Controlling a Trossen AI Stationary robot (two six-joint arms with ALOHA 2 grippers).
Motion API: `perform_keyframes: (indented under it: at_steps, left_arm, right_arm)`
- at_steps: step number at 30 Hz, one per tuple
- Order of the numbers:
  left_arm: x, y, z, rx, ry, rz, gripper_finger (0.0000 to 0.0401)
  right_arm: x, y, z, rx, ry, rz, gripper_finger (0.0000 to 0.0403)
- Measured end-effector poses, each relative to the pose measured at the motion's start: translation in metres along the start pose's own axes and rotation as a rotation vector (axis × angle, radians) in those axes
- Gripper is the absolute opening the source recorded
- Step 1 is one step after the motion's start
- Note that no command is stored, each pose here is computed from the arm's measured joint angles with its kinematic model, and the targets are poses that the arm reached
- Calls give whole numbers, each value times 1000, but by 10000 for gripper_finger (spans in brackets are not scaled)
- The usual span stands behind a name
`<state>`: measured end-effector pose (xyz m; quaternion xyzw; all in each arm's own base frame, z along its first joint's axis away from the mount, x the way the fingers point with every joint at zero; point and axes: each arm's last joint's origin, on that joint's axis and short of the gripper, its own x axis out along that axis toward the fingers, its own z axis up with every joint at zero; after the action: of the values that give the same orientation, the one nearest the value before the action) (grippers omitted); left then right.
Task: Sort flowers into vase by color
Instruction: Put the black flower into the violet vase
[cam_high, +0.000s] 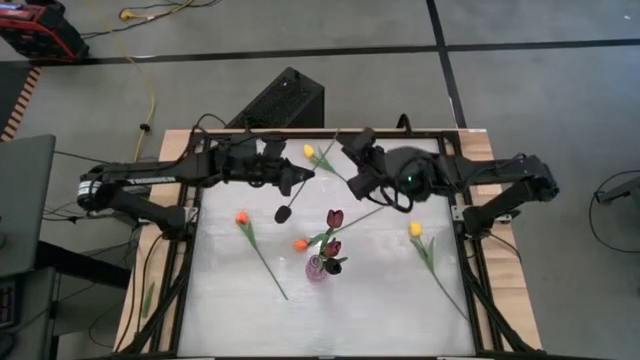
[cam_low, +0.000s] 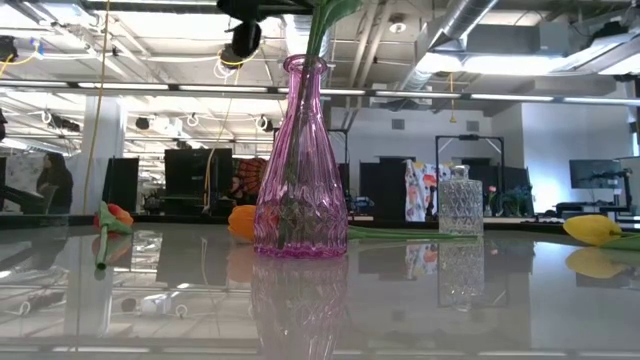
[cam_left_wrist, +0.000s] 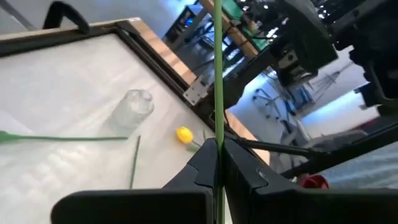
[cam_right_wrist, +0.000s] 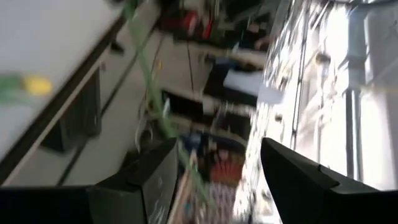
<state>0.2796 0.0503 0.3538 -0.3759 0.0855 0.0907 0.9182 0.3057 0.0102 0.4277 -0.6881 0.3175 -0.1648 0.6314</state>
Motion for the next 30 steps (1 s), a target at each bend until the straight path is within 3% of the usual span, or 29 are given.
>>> perform_keyframes:
  at_steps: [6, 14, 24, 27, 30]
  left_arm:
    - [11, 4, 2, 8, 16, -69, 0]
    - [10, 8, 6, 27, 10, -61, 0]
    - [10, 9, 5, 38, 35, -71, 0]
    - [10, 10, 4, 35, 37, -47, 0]
    - [10, 11, 4, 34, 18, -9, 1]
  right_arm:
    - [14, 6, -14, 70, -21, 63, 255]
    - [23, 16, -24, 130, 3, 131, 255]
    - [51, 32, -16, 107, 2, 170, 253]
    - [64, 43, -6, 60, 32, 198, 231]
    - [70, 52, 3, -20, 85, 223, 184]
